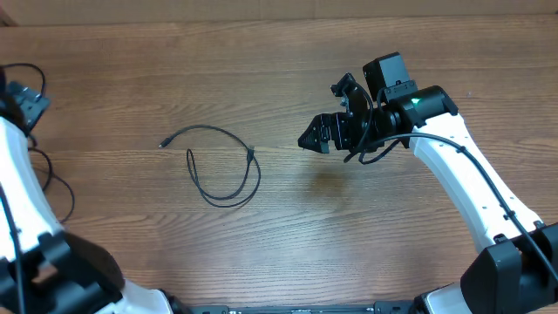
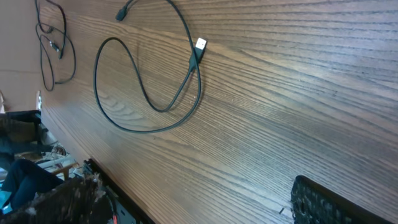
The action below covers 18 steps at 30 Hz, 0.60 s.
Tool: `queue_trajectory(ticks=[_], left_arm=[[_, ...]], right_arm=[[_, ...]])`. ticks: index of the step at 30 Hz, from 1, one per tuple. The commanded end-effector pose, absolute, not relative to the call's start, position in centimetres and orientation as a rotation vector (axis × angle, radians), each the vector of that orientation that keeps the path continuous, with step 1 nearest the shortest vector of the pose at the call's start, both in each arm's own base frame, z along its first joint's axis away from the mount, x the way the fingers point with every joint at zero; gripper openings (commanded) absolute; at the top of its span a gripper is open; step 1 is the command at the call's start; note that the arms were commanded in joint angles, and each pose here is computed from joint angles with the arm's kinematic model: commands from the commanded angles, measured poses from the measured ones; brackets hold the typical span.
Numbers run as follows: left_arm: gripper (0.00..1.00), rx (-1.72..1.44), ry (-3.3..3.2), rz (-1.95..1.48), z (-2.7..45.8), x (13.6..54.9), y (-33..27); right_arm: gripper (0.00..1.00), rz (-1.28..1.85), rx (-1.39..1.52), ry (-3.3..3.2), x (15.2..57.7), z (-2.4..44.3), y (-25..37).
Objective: Untangle cables
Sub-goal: 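Reach the left gripper to the last cable and grasp it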
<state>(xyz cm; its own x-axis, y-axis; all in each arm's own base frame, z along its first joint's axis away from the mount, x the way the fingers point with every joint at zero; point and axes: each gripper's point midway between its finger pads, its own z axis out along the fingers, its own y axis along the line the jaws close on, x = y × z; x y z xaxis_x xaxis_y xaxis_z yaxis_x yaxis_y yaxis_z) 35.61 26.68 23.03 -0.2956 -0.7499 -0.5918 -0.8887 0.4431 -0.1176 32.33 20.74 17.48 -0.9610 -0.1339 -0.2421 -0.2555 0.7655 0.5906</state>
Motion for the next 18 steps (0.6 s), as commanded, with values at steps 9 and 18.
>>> queue_trajectory(ticks=[9, 18], left_arm=[[0.96, -0.709, 2.76, -0.434, 19.1, 34.9, -0.1], [0.87, -0.805, 2.889, -0.346, 15.5, 30.7, -4.9]], right_arm=[[1.0, 0.656, -0.007, 2.86, 34.1, 15.7, 15.5], [1.0, 0.604, 0.19, 2.839, 35.8, 15.4, 9.2]])
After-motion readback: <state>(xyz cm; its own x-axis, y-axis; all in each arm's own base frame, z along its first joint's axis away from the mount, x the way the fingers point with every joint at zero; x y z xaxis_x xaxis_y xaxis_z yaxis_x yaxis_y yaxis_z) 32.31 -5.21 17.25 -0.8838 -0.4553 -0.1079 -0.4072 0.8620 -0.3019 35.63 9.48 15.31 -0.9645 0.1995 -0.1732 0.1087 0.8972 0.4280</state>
